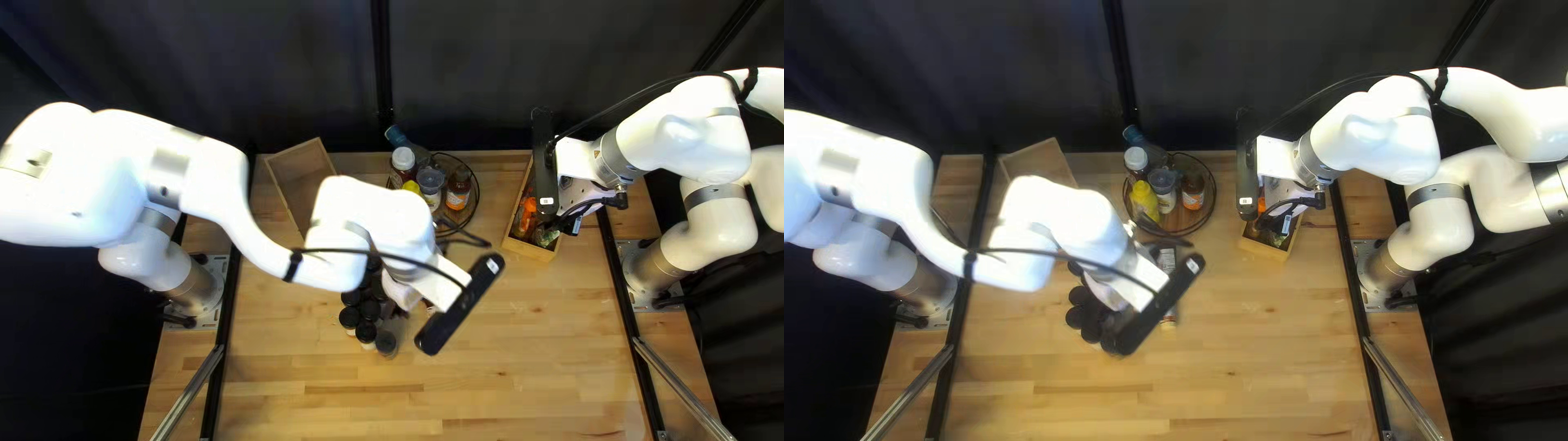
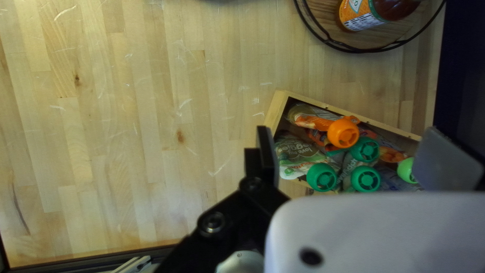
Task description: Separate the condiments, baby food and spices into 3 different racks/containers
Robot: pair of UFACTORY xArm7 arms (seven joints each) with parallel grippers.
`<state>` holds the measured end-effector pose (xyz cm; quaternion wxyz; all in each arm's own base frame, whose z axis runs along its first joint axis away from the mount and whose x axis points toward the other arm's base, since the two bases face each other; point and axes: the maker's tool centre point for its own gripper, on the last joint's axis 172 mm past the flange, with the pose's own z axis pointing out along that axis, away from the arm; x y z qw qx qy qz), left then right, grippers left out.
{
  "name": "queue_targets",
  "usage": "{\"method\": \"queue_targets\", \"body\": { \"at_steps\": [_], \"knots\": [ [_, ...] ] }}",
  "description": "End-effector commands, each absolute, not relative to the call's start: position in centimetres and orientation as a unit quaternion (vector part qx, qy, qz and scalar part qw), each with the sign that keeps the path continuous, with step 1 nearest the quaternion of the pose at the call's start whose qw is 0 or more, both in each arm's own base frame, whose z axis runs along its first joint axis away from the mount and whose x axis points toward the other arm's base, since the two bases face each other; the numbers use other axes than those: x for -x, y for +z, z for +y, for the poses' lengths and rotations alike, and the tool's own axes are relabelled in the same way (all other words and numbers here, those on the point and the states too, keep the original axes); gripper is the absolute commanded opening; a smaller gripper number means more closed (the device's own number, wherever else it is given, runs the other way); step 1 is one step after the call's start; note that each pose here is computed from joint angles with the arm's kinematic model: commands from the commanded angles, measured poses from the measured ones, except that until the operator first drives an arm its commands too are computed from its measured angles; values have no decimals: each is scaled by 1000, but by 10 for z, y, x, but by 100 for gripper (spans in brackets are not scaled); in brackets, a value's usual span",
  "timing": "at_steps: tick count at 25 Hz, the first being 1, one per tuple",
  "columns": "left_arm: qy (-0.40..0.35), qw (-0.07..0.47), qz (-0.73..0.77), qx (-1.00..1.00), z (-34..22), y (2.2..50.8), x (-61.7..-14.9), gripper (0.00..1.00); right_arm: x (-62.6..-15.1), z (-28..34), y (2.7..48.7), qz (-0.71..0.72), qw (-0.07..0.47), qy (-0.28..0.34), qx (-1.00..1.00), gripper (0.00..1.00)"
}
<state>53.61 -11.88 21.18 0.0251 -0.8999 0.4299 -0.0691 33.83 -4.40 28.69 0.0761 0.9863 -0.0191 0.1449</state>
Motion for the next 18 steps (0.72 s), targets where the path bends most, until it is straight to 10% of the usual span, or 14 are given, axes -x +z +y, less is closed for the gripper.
{"method": "queue_targets", "body": {
  "at_steps": [1,18],
  "knots": [
    [-69,29,487,870,-124,181,-546,100,-338,-44,287,-19,76,145,-986,100],
    [-25,51,596,801,-130,99,-562,100,-338,-44,287,-19,76,145,-986,100]
  ]
}}
